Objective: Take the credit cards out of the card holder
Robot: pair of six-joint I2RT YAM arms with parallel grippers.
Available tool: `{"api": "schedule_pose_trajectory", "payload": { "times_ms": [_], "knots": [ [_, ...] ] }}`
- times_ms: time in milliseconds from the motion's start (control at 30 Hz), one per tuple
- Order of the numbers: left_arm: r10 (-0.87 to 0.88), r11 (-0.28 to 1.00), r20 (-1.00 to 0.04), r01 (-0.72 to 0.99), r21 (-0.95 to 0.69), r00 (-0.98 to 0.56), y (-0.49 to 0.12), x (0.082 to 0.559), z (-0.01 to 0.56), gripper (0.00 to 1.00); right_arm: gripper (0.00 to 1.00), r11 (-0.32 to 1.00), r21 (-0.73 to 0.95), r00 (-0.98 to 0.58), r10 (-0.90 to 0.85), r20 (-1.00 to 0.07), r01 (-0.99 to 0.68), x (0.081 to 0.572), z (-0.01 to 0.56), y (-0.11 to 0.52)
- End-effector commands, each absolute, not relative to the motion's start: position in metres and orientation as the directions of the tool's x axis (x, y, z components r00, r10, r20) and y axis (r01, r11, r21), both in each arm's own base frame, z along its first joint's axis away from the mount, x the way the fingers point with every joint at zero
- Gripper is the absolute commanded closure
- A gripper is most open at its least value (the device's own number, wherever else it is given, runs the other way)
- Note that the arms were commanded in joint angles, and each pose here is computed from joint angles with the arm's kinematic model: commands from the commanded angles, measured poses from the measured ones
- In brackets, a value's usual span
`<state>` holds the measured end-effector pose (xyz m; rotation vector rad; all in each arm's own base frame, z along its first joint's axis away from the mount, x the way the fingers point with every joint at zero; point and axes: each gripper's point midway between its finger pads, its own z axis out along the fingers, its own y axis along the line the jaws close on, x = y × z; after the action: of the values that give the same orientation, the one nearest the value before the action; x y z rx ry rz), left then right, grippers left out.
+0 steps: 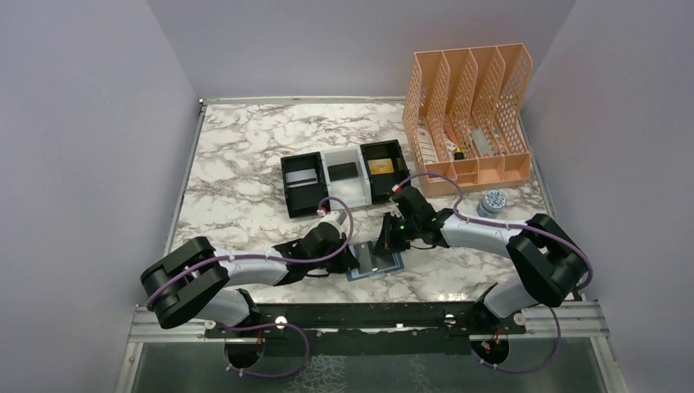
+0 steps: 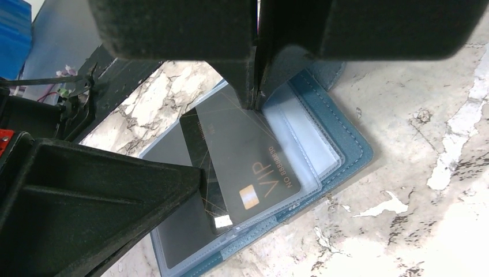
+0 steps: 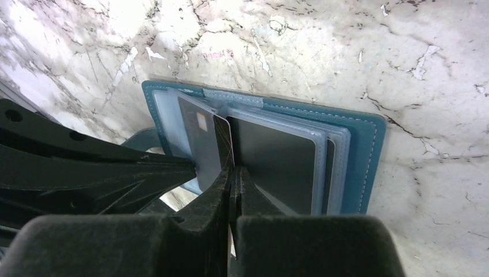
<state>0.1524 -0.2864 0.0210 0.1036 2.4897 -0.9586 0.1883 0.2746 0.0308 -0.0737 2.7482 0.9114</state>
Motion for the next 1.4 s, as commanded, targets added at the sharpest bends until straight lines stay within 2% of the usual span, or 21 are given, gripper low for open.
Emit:
{"api": "schedule_pose_trajectory", "payload": {
  "times_ms": [0,533,700,900,1133,1233,1367],
  "knots": [
    [-0.095,0.871,-0.455,0.147,-0.469,-0.886,-0.250,0.155,-0.008,1.00,0.99,0.790,0.596,-0.962,0.030,-0.272,-0.144,0.193,0.038,0.280],
    [-0.056,0.887,-0.460,0.168,-0.431,-0.886,-0.251,0.157,-0.012,1.00,0.99,0.831,0.552,-0.959,0.096,-0.268,-0.071,0.196,0.032,0.261],
    [-0.012,0.872,-0.457,0.215,-0.440,-0.890,-0.255,0.153,-0.011,0.99,0.99,0.787,0.615,-0.963,0.125,-0.238,-0.050,0.190,0.031,0.263],
    [0.011,0.885,-0.426,0.207,-0.416,-0.905,-0.252,0.147,-0.022,1.00,0.88,0.747,0.665,-0.968,0.153,-0.200,-0.019,0.187,0.027,0.265],
    [0.014,0.900,-0.407,0.189,-0.393,-0.913,-0.245,0.144,-0.029,1.00,0.82,0.757,0.653,-0.964,0.193,-0.185,0.027,0.182,0.018,0.256],
    [0.015,0.902,-0.403,0.187,-0.390,-0.915,-0.244,0.142,-0.031,1.00,0.84,0.716,0.698,-0.970,0.170,-0.177,-0.002,0.176,0.022,0.263],
    [0.014,0.902,-0.401,0.184,-0.390,-0.916,-0.244,0.142,-0.031,1.00,0.90,0.662,0.748,-0.972,0.146,-0.185,-0.043,0.175,0.033,0.273]
  ]
}}
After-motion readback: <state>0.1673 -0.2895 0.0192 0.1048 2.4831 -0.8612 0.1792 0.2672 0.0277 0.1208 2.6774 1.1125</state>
